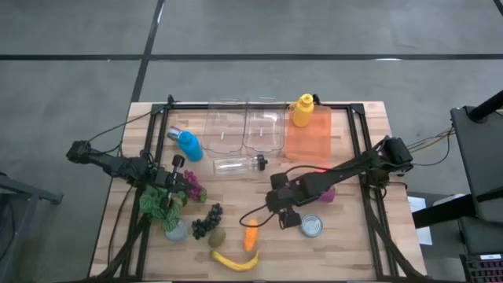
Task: Pick & Place Food Item
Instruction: Put the purple water bottle into the orange bin
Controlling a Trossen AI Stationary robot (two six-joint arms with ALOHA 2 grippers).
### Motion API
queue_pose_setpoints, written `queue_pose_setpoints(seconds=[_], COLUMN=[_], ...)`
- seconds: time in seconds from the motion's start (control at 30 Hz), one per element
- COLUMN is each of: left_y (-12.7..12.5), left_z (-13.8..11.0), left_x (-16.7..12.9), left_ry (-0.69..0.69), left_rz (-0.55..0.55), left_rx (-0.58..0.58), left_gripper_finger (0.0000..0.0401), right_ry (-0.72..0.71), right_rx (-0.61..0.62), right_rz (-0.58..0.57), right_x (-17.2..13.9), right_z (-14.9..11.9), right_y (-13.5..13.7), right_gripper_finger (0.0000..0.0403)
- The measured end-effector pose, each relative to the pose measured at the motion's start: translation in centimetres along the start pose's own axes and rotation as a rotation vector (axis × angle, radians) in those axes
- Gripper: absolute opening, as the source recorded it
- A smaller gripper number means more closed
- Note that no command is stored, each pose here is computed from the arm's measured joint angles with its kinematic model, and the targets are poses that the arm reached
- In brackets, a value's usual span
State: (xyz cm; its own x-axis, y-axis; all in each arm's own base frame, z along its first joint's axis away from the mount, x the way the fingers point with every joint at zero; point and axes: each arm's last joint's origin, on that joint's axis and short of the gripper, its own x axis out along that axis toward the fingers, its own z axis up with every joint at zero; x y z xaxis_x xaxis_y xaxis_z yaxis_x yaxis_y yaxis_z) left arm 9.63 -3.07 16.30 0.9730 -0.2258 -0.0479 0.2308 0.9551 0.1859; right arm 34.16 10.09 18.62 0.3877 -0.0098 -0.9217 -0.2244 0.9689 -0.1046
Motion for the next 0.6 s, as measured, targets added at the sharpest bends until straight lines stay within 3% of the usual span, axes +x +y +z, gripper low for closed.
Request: queue_pose_setpoints(seconds=[0.3, 0.6], left_y=[0.0, 0.0], left_z=[0.0, 0.0], left_x=[0.0, 0.0], left_ry=[0.0, 0.0], left_rz=[0.0, 0.0], left_rx=[0.0, 0.0], left_gripper_finger=[0.0001, 0.0001], right_ry=[0.036, 0.052], right_rx=[-0.067, -0.066], right_rz=[0.036, -0.013], right_x=[2.0, 2.3], right_z=[0.2, -0.4], right_y=[1.4, 1.1], right_gripper_finger=[0.0354, 0.0354])
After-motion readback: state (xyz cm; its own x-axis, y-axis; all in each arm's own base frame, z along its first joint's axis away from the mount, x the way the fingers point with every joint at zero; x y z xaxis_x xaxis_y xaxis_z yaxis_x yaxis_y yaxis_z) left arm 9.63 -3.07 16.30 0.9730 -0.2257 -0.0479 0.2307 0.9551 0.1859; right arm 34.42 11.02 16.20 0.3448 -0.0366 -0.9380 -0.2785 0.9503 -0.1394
